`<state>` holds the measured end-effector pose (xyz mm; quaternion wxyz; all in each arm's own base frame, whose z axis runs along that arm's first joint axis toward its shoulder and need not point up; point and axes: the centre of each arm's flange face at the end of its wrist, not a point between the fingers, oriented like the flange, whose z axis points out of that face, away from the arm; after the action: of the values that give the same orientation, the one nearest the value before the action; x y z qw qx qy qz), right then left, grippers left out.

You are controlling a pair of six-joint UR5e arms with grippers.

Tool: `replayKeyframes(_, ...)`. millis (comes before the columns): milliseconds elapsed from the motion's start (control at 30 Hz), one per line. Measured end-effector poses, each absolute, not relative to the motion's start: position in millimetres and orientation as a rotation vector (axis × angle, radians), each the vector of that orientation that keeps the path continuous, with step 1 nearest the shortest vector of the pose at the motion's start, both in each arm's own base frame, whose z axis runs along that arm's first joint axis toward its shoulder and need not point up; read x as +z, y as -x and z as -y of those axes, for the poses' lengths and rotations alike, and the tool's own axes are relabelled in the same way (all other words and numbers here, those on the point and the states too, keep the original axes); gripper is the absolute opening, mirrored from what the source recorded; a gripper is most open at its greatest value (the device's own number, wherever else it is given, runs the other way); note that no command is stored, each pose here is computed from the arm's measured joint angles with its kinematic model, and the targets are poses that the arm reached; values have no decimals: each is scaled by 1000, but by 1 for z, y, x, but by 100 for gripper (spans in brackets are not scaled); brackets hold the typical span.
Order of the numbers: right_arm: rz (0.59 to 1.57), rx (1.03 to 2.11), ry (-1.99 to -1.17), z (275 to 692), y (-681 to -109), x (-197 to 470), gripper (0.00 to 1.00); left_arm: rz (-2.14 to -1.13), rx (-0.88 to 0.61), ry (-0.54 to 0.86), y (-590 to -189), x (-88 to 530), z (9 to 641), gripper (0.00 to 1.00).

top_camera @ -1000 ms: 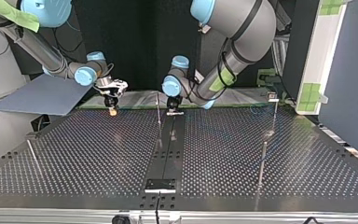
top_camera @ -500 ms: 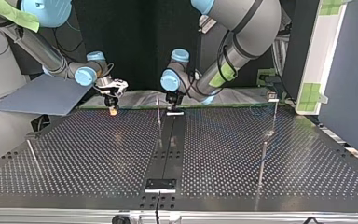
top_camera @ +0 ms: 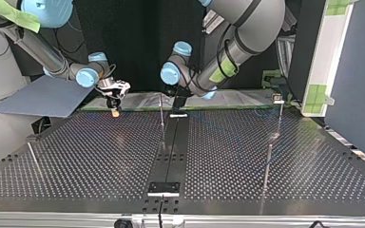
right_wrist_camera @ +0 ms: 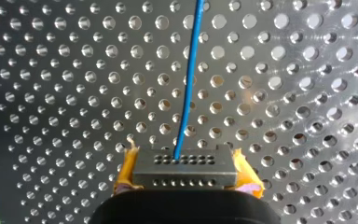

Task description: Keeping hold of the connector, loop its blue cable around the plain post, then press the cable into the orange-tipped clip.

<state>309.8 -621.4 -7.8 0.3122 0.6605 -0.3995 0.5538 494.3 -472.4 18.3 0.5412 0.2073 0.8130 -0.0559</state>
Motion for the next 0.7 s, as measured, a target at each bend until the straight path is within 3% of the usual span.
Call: replayKeyframes(700,1056,1464,-1743,622,-309,-8,0,-1913,-181,-481,-477,19,481,99)
